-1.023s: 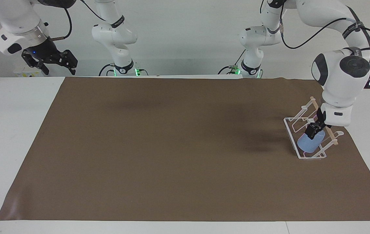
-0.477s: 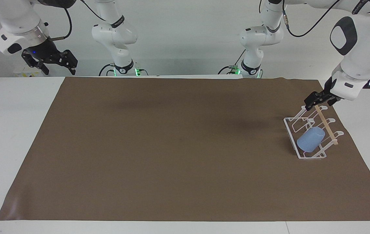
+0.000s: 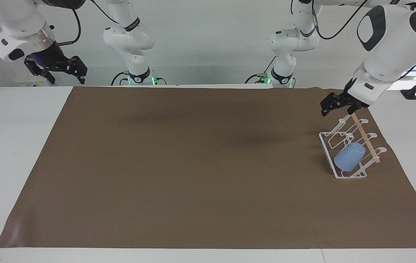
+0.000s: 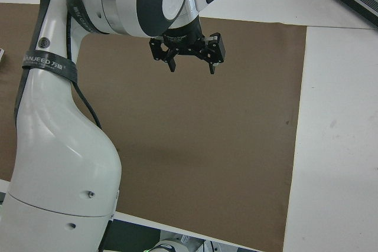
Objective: Hang cup on cup holder
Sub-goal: 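Release the cup and withdraw the left gripper from the rack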
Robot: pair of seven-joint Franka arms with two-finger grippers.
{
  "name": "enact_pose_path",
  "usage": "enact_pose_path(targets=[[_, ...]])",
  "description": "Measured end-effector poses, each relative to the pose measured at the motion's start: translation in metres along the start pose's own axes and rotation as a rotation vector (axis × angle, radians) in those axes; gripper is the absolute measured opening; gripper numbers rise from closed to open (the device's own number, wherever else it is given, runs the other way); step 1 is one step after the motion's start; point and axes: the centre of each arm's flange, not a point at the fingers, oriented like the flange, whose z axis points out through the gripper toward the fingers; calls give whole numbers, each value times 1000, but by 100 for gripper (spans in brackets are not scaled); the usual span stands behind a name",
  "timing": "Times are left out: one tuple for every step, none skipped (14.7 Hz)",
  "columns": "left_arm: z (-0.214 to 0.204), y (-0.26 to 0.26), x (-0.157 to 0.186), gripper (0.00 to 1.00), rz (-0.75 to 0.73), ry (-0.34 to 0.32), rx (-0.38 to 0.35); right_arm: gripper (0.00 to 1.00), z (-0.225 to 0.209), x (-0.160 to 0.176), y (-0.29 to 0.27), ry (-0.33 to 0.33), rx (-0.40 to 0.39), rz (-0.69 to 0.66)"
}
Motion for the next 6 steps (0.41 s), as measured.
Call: enact_pose_path(targets=[[-3,0,-5,100,12,34,0,100,0,0,0,0,0,0],[-5,1,-10,100,22,61,0,100,0,0,0,0,0,0],[-8,0,-13,100,26,67,1,100,0,0,0,0,0,0],[-10,-2,-14,100,26,65,1,100,0,0,0,0,0,0],[-12,-5,-15,100,26,56,2,100,0,0,0,0,0,0],[-13,-6,-16,100,32,51,3,100,0,0,0,0,0,0]])
